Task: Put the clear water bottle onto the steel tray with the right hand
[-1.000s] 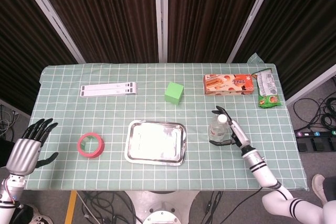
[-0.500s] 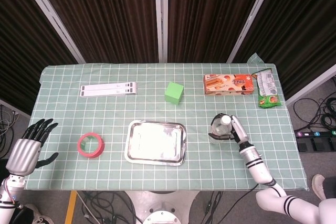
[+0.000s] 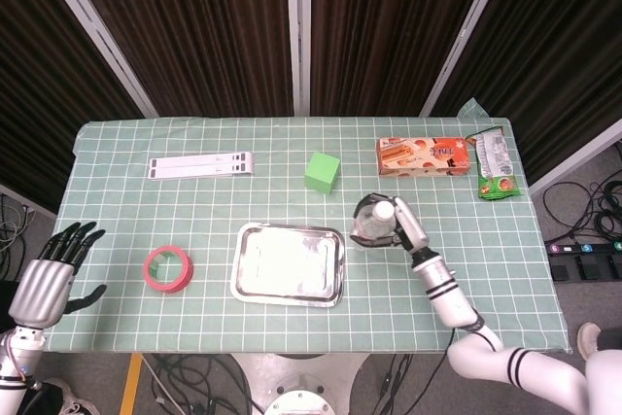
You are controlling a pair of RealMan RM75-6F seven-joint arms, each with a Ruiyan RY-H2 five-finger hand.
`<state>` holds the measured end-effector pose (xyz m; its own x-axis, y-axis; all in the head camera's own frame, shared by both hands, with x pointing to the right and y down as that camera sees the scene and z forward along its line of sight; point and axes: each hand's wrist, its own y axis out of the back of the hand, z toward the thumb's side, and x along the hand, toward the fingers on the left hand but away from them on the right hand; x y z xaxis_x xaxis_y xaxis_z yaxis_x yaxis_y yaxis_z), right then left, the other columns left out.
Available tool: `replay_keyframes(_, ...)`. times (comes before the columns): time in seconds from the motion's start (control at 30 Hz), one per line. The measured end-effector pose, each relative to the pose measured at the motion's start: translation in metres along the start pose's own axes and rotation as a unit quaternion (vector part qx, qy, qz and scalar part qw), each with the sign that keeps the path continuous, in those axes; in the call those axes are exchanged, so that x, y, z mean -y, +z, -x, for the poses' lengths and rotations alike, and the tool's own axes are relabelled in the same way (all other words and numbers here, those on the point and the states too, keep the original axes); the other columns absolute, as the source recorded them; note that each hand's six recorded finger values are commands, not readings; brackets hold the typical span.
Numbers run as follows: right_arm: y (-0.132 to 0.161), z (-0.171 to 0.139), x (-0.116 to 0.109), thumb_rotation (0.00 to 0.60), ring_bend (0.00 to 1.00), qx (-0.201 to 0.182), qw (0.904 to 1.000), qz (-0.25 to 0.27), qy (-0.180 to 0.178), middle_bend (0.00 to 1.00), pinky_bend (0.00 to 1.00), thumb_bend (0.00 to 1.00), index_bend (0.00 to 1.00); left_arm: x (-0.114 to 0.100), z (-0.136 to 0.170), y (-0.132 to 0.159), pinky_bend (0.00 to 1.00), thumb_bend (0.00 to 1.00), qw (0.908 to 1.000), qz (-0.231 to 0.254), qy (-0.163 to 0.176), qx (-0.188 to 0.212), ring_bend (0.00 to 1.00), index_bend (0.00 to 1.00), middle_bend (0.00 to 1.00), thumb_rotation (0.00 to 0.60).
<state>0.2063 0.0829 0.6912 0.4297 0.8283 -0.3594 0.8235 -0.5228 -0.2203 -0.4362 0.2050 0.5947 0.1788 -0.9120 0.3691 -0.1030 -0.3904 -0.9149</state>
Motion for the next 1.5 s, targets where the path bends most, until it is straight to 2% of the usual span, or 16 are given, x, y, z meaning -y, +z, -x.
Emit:
replay_keyframes(0.07, 0.013, 0.015, 0.015, 0.600, 0.43, -0.009, 0.9999, 0.003, 0.007, 0.58, 0.49, 0.15, 0.72, 0.001, -0.001, 0.002, 0.17, 0.21, 1.0000, -0.002, -0.002, 0.002, 0.10, 0.18, 0.19, 0.600)
replay_keyframes(0.13, 0.021, 0.021, 0.017, 0.600, 0.43, -0.018, 0.9998, -0.001, 0.004, 0.58, 0.49, 0.15, 0.72, 0.000, -0.003, 0.003, 0.17, 0.21, 1.0000, -0.001, -0.001, 0.004, 0.10, 0.18, 0.19, 0.600)
replay_keyframes(0.23, 0.020, 0.012, -0.006, 0.600, 0.43, -0.020, 0.9994, -0.020, -0.019, 0.58, 0.49, 0.15, 0.72, 0.000, -0.003, 0.002, 0.17, 0.21, 1.0000, 0.002, 0.000, 0.002, 0.10, 0.18, 0.19, 0.600)
replay_keyframes(0.33, 0.011, -0.007, -0.044, 0.600, 0.43, -0.009, 0.9981, -0.033, -0.051, 0.58, 0.49, 0.15, 0.72, 0.001, -0.004, 0.000, 0.17, 0.21, 1.0000, 0.003, -0.005, 0.000, 0.10, 0.18, 0.19, 0.600)
replay_keyframes(0.4, 0.008, -0.012, -0.054, 0.600, 0.43, -0.003, 0.9979, -0.035, -0.054, 0.58, 0.49, 0.15, 0.72, 0.001, -0.005, 0.001, 0.17, 0.21, 1.0000, 0.002, -0.006, 0.002, 0.10, 0.18, 0.19, 0.600)
replay_keyframes(0.43, 0.008, -0.011, -0.051, 0.600, 0.43, -0.003, 0.9982, -0.034, -0.050, 0.58, 0.49, 0.15, 0.72, 0.001, -0.005, 0.001, 0.17, 0.21, 1.0000, 0.001, -0.006, 0.003, 0.10, 0.18, 0.19, 0.600)
replay_keyframes(0.63, 0.019, 0.012, 0.008, 0.600, 0.43, -0.016, 0.9998, -0.009, -0.001, 0.58, 0.49, 0.15, 0.72, -0.001, -0.005, 0.002, 0.17, 0.21, 1.0000, 0.000, -0.002, 0.000, 0.10, 0.18, 0.19, 0.600)
replay_keyframes(0.7, 0.018, 0.011, 0.003, 0.600, 0.43, -0.015, 0.9998, -0.011, -0.009, 0.58, 0.49, 0.15, 0.72, 0.001, -0.005, 0.002, 0.17, 0.21, 1.0000, 0.004, -0.003, -0.001, 0.10, 0.18, 0.19, 0.600)
replay_keyframes(0.83, 0.016, -0.002, -0.039, 0.600, 0.43, -0.009, 0.9986, -0.031, -0.042, 0.58, 0.49, 0.15, 0.72, 0.008, -0.006, 0.003, 0.17, 0.21, 0.9999, 0.003, -0.014, 0.005, 0.10, 0.18, 0.19, 0.600)
replay_keyframes(0.9, 0.025, -0.006, -0.051, 0.600, 0.43, -0.018, 0.9983, -0.035, -0.043, 0.58, 0.49, 0.15, 0.72, 0.009, -0.008, 0.006, 0.17, 0.21, 0.9998, 0.003, -0.017, 0.011, 0.10, 0.18, 0.19, 0.600)
replay_keyframes(1.1, 0.077, -0.012, -0.031, 0.600, 0.43, -0.093, 0.9953, -0.018, -0.019, 0.58, 0.50, 0.15, 0.72, 0.005, -0.012, 0.007, 0.17, 0.21, 0.9999, 0.007, -0.004, 0.009, 0.10, 0.18, 0.19, 0.600)
replay_keyframes(1.17, 0.081, -0.014, -0.030, 0.600, 0.43, -0.100, 0.9947, -0.015, -0.022, 0.58, 0.50, 0.15, 0.72, 0.005, -0.011, 0.005, 0.17, 0.21, 0.9999, 0.008, -0.005, 0.005, 0.10, 0.18, 0.19, 0.600)
replay_keyframes(1.23, 0.069, -0.014, -0.030, 0.600, 0.43, -0.081, 0.9963, -0.018, -0.023, 0.58, 0.50, 0.15, 0.72, 0.006, -0.009, 0.004, 0.17, 0.21, 0.9999, 0.008, -0.007, 0.003, 0.10, 0.18, 0.19, 0.600)
replay_keyframes(1.37, 0.015, -0.009, -0.033, 0.600, 0.43, -0.001, 0.9990, -0.039, -0.020, 0.58, 0.50, 0.15, 0.72, 0.007, -0.007, 0.001, 0.17, 0.21, 0.9999, 0.007, -0.010, 0.002, 0.10, 0.18, 0.19, 0.600)
replay_keyframes(1.43, 0.003, -0.007, -0.037, 0.600, 0.43, 0.014, 0.9984, -0.051, -0.022, 0.58, 0.50, 0.15, 0.72, 0.006, -0.007, 0.001, 0.17, 0.21, 0.9999, 0.008, -0.009, 0.002, 0.10, 0.18, 0.19, 0.600)
replay_keyframes(1.5, 0.005, -0.003, -0.042, 0.600, 0.43, 0.007, 0.9978, -0.061, -0.026, 0.58, 0.50, 0.15, 0.72, 0.005, -0.008, 0.003, 0.17, 0.21, 0.9999, 0.008, -0.006, 0.004, 0.10, 0.18, 0.19, 0.600)
